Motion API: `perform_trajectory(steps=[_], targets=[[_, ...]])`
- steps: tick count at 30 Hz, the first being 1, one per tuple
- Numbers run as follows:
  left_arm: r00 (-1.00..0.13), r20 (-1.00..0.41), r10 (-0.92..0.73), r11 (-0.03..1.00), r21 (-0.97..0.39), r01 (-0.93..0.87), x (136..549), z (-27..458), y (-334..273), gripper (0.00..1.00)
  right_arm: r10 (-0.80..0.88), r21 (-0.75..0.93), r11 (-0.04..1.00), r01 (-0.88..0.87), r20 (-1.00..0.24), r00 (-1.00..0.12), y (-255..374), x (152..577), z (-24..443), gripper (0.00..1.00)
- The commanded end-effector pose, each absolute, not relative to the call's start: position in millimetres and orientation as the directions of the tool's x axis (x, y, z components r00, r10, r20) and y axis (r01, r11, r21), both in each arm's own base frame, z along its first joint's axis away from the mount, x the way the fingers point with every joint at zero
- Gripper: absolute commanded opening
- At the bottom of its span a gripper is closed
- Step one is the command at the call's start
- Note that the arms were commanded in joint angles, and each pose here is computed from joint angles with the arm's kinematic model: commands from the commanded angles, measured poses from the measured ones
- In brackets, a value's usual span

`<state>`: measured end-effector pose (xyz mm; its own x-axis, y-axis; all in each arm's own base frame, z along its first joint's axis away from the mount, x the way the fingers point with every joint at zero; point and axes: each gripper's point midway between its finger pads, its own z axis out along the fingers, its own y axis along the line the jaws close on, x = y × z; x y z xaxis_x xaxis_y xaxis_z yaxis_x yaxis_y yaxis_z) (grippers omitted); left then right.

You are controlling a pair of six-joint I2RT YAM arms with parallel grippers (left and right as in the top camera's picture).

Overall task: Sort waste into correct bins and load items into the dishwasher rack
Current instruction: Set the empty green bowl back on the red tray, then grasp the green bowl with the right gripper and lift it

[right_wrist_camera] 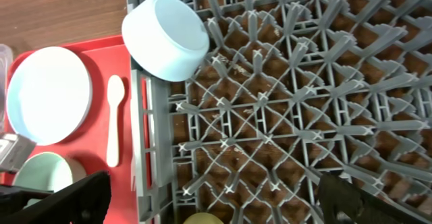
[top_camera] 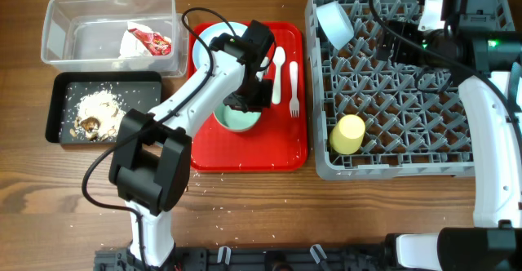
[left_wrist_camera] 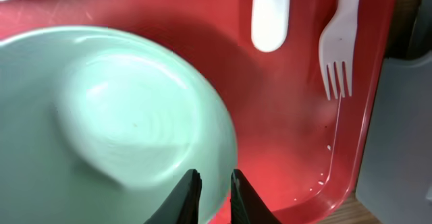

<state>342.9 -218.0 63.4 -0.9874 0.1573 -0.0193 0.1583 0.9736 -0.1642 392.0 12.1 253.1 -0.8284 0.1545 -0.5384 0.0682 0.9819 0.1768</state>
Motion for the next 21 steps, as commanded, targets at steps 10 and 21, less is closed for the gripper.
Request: perform_trajectory(steps=[10,21], targets=[[-0.935,-0.189,-0.301,0.93,-0.272,-0.245,393,205,-62,0.26,-0.025,0.411,0.885,-0.216,-0.421,-0.907,188,397,205,0.85],[-0.855,-0.191,-0.482,0.868,-0.238,-0.436,392,205,22,0.67,-0.246,0.329,0.901,-0.282,-0.148,-0.958,271,367,53,0.63]])
